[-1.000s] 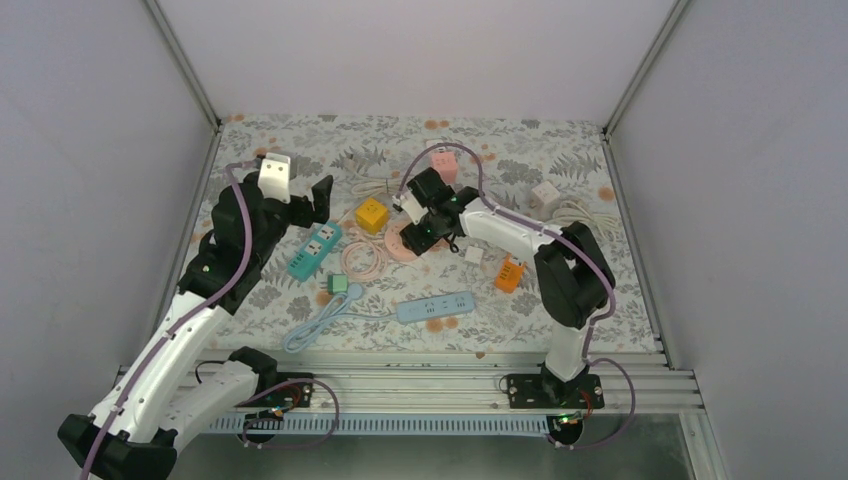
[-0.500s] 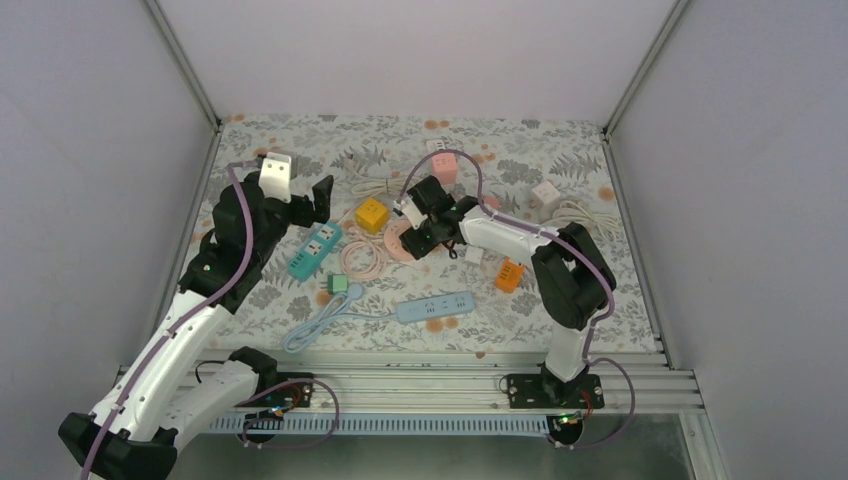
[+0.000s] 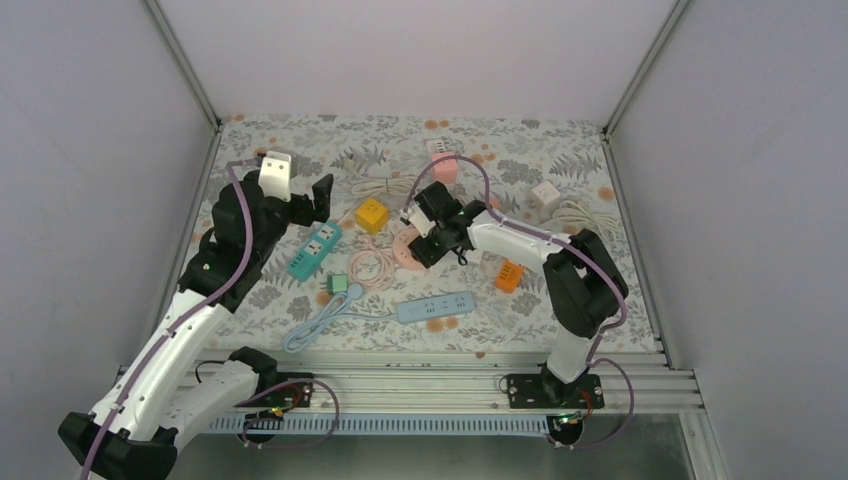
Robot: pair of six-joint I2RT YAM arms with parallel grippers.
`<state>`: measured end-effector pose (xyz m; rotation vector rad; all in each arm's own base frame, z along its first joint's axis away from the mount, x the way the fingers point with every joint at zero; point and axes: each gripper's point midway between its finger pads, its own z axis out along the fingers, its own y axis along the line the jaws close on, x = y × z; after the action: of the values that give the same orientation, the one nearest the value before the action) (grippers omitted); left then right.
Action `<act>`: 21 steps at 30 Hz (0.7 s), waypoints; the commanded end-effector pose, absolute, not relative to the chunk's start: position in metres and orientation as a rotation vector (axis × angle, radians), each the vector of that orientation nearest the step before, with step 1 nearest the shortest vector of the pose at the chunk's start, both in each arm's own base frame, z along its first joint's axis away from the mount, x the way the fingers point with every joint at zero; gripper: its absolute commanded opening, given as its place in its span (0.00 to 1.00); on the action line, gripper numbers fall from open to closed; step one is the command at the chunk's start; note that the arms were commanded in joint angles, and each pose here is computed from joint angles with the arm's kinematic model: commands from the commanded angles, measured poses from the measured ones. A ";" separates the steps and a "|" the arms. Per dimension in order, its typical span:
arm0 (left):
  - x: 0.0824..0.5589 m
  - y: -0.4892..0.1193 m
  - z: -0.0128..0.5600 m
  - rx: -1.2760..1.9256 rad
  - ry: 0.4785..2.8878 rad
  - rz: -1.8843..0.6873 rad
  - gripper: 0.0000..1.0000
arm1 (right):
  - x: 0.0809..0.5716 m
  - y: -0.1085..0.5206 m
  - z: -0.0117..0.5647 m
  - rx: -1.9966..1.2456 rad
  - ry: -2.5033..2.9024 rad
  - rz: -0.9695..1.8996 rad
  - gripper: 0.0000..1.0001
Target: Insert the plug
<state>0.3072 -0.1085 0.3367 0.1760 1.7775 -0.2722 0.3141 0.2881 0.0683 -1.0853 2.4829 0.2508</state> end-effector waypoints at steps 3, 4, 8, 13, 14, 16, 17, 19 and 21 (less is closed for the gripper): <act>0.308 -0.106 0.348 0.173 1.760 -0.258 1.00 | 0.271 0.254 0.032 -1.218 2.666 0.177 0.41; 0.308 -0.106 0.348 0.173 1.761 -0.260 1.00 | 0.268 0.251 0.021 -1.222 2.692 0.164 0.41; 0.307 -0.105 0.347 0.170 1.764 -0.257 1.00 | 0.262 0.245 -0.004 -1.221 2.753 0.142 0.41; 0.307 -0.104 0.346 0.168 1.763 -0.254 1.00 | 0.254 0.233 -0.025 -1.221 2.788 0.098 0.41; 0.306 -0.104 0.346 0.169 1.763 -0.254 1.00 | 0.251 0.232 -0.028 -1.226 2.788 0.099 0.41; 0.307 -0.104 0.344 0.168 1.767 -0.255 1.00 | 0.249 0.226 -0.033 -1.223 2.779 0.079 0.42; 0.307 -0.105 0.345 0.169 1.766 -0.256 1.00 | 0.246 0.224 -0.035 -1.234 2.778 0.076 0.42; 0.307 -0.106 0.344 0.172 1.768 -0.259 1.00 | 0.241 0.221 -0.041 -1.249 2.790 0.077 0.42; 0.308 -0.105 0.344 0.172 1.770 -0.258 1.00 | 0.238 0.219 -0.045 -1.259 2.804 0.080 0.40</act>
<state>0.3079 -0.1088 0.3365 0.1765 1.7820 -0.2715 0.3091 0.2848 0.0532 -1.0883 2.4355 0.2676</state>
